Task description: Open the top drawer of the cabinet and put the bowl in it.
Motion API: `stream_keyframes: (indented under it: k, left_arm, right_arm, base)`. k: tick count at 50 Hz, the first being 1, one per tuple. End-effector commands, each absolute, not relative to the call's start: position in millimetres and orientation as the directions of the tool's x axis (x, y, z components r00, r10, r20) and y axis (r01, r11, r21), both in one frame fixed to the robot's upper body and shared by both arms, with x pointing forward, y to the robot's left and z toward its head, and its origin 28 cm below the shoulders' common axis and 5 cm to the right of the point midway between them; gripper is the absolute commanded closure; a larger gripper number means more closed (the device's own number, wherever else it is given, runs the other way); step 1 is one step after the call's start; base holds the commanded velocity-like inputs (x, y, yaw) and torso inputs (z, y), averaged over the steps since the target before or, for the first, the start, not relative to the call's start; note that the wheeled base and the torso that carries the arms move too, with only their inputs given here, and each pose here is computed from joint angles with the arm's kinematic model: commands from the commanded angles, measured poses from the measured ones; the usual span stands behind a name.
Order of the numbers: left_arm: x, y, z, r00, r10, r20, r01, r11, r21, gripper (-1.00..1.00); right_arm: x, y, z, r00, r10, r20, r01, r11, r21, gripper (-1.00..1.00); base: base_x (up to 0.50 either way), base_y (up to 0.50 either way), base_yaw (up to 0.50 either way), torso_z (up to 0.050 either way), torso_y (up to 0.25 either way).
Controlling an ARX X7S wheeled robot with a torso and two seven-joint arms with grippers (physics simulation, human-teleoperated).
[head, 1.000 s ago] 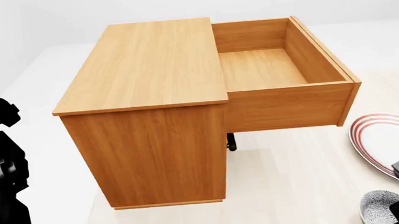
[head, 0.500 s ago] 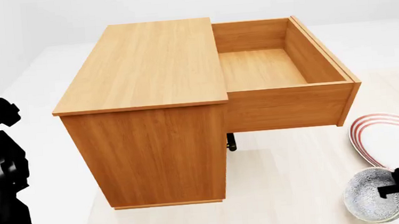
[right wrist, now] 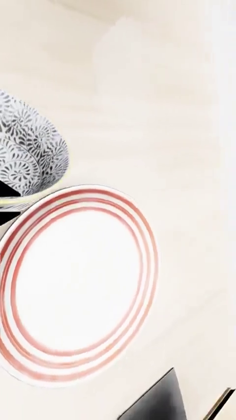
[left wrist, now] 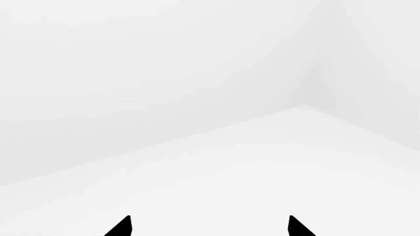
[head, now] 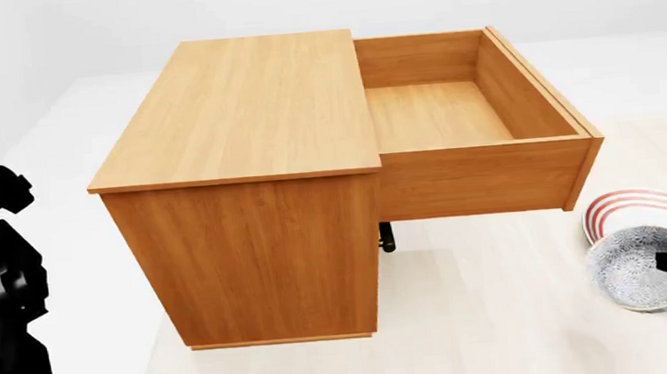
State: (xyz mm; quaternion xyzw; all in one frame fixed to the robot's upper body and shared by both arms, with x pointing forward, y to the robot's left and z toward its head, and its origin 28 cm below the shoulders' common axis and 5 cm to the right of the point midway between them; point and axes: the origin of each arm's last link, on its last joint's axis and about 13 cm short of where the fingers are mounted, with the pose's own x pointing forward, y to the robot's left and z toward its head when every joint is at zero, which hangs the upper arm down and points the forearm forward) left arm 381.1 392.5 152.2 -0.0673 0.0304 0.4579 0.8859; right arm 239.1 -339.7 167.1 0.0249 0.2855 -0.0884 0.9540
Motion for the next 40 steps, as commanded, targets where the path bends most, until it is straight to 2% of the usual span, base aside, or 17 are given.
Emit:
stream_keyframes:
  k: [1, 21, 40]
  left_arm:
    - [381, 393, 152, 0.578, 0.808, -0.116, -0.816, 0.570, -0.092, -1.00]
    - [380, 393, 149, 0.578, 0.807, -0.123, -0.816, 0.570, -0.093, -1.00]
    - [379, 395, 150, 0.578, 0.807, -0.123, -0.816, 0.570, -0.094, -1.00]
  right_arm:
    - [244, -343, 201, 0.871, -0.251, -0.422, 0.299, 0.953, 0.051, 1.00]
    - [269, -328, 272, 0.884, -0.435, -0.170, 0.455, 0.884, 0.105, 1.00]
    - [293, -297, 347, 0.879, -0.477, 0.015, 0.476, 0.878, 0.044, 1.00]
  base:
    - [0.00, 0.00, 0.00, 0.000, 0.000]
    - [0.00, 0.00, 0.00, 0.000, 0.000]
    - [0.00, 0.00, 0.00, 0.000, 0.000]
